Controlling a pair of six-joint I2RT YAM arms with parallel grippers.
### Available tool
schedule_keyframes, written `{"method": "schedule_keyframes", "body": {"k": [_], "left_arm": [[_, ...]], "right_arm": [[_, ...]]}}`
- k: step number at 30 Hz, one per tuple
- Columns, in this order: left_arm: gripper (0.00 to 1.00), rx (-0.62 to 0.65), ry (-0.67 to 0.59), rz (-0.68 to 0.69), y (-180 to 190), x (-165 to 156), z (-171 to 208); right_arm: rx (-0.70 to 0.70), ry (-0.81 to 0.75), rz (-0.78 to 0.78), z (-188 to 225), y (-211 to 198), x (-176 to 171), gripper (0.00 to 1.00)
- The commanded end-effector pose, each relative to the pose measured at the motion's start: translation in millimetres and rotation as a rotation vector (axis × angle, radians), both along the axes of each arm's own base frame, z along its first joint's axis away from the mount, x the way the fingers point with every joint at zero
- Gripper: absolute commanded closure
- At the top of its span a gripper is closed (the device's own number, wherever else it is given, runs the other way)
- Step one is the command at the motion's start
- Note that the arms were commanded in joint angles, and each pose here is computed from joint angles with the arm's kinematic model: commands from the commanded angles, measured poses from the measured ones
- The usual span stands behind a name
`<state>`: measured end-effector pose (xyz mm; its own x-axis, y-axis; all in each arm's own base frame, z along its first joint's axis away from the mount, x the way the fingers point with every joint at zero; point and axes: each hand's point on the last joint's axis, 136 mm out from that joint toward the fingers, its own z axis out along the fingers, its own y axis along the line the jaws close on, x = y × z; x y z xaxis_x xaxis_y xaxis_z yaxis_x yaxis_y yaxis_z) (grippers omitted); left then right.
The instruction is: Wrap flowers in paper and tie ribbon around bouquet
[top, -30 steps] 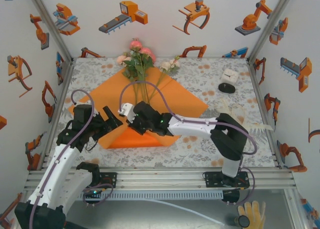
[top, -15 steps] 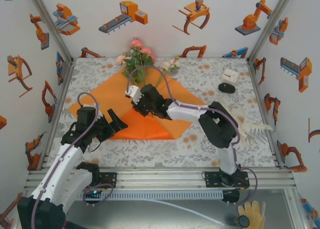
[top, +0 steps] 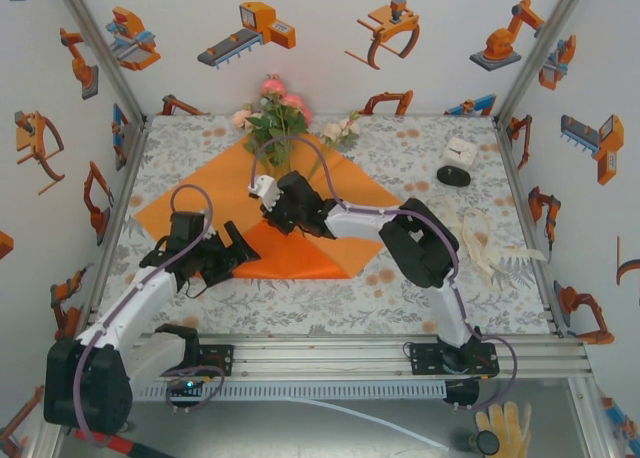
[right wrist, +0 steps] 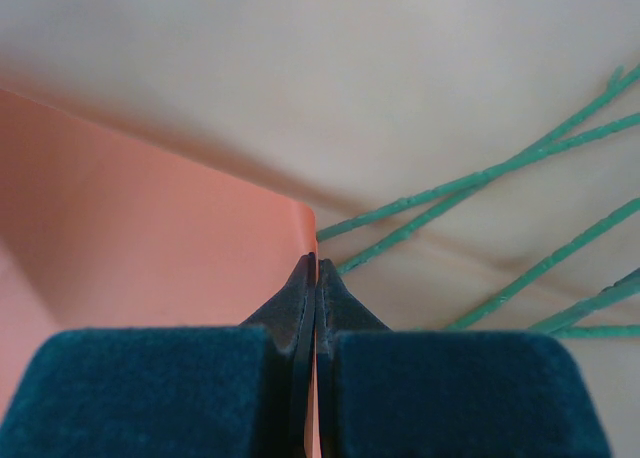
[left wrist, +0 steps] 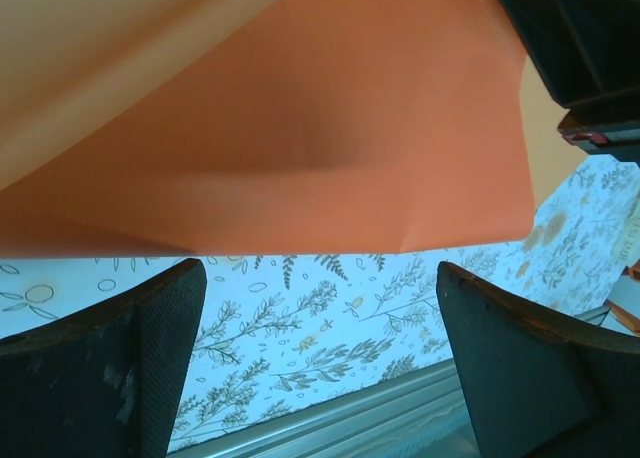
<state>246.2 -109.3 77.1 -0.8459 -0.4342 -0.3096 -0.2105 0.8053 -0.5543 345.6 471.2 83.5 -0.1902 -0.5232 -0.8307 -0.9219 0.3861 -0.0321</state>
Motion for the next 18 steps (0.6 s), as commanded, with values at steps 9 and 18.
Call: {"method": "schedule_keyframes", "body": {"k": [9, 18], "left_arm": [[0.12, 0.069, 0.008, 0.043, 9.3, 13.8, -13.9], [0.12, 0.089, 0.025, 0.066, 13.8, 16.5, -23.4]], "right_arm": [[0.057, -0.003, -0.098, 29.4, -2.4, 19.4, 0.62], [0.319, 0.214, -0.398, 121.2, -63.1, -33.6, 0.44]]}}
